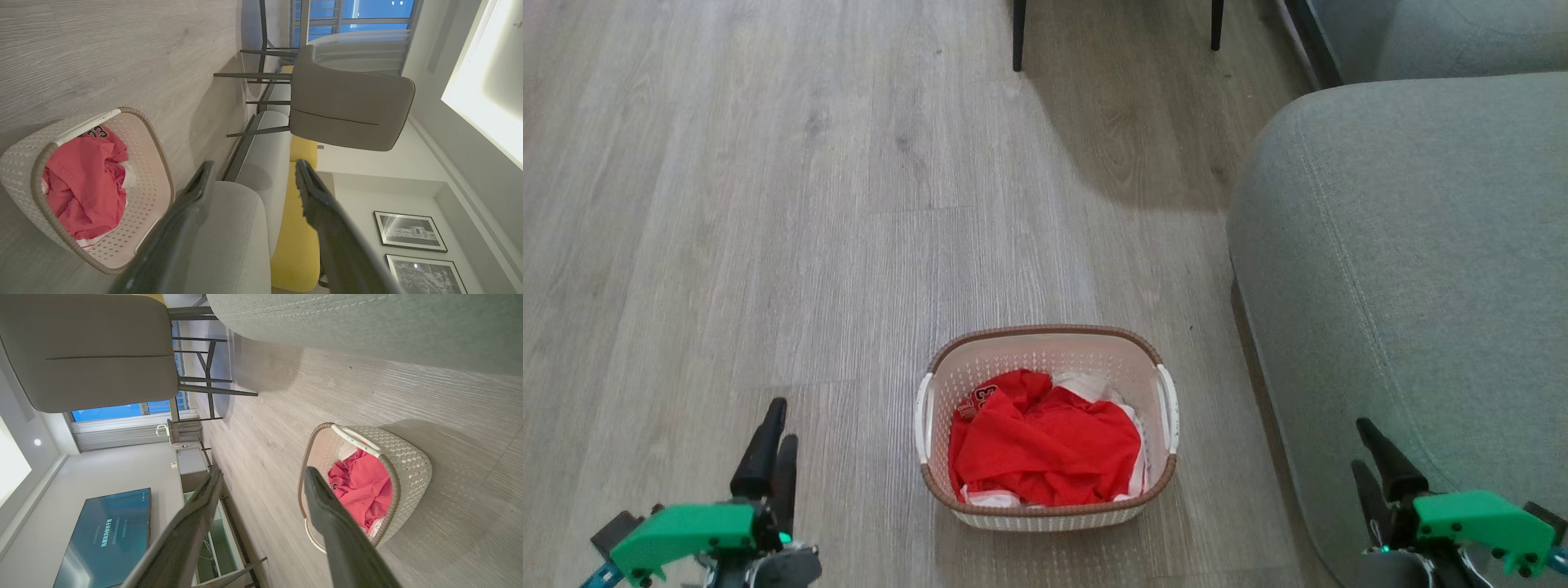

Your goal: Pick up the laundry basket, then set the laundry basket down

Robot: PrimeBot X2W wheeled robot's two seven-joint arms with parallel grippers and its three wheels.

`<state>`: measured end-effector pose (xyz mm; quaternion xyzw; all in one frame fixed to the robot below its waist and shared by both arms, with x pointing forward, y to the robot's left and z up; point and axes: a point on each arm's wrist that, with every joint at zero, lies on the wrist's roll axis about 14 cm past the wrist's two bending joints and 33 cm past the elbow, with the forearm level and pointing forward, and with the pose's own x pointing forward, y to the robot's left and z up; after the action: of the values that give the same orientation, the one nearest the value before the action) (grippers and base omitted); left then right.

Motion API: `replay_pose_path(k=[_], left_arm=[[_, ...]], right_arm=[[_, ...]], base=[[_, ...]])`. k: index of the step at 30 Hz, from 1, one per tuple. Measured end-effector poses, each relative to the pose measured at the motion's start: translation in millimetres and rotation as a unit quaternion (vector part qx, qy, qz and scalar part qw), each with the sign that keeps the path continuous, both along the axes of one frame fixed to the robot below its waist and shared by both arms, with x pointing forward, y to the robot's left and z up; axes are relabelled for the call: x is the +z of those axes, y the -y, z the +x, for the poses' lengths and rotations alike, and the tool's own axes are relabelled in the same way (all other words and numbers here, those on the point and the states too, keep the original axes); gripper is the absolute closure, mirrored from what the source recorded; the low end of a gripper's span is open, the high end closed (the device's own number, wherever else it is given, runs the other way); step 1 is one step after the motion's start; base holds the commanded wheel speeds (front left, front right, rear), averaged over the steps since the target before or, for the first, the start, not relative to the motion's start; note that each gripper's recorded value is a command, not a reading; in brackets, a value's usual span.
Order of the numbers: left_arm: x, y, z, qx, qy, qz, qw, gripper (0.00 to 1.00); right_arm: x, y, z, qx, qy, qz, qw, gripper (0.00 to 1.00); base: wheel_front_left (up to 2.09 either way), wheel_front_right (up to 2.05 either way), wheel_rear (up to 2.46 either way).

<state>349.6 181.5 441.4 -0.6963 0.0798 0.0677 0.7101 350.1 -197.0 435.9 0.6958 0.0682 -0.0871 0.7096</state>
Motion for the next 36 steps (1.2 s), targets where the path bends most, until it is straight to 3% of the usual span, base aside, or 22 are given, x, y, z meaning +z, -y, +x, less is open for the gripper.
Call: replay_pose_path(k=[17, 29, 36], left_arm=[[14.9, 8.4, 5.1, -0.025, 0.015, 0.108, 0.994, 0.00], [21.4, 17.5, 6.7, -0.050, 0.023, 0.209, 0.976, 0.00], [25.1, 21.9, 7.5, -0.064, 0.028, 0.283, 0.957, 0.00]], right_arm=[[18.1, -8.6, 7.7, 0.030, 0.025, -0.114, 0.993, 0.00], [31.5, -18.5, 12.6, 0.054, 0.047, -0.199, 0.977, 0.00], [38.9, -24.3, 14.6, 0.067, 0.061, -0.257, 0.962, 0.00]], base=[[0.00, 0.00, 0.00], [0.00, 0.00, 0.00], [0.00, 0.00, 0.00]])
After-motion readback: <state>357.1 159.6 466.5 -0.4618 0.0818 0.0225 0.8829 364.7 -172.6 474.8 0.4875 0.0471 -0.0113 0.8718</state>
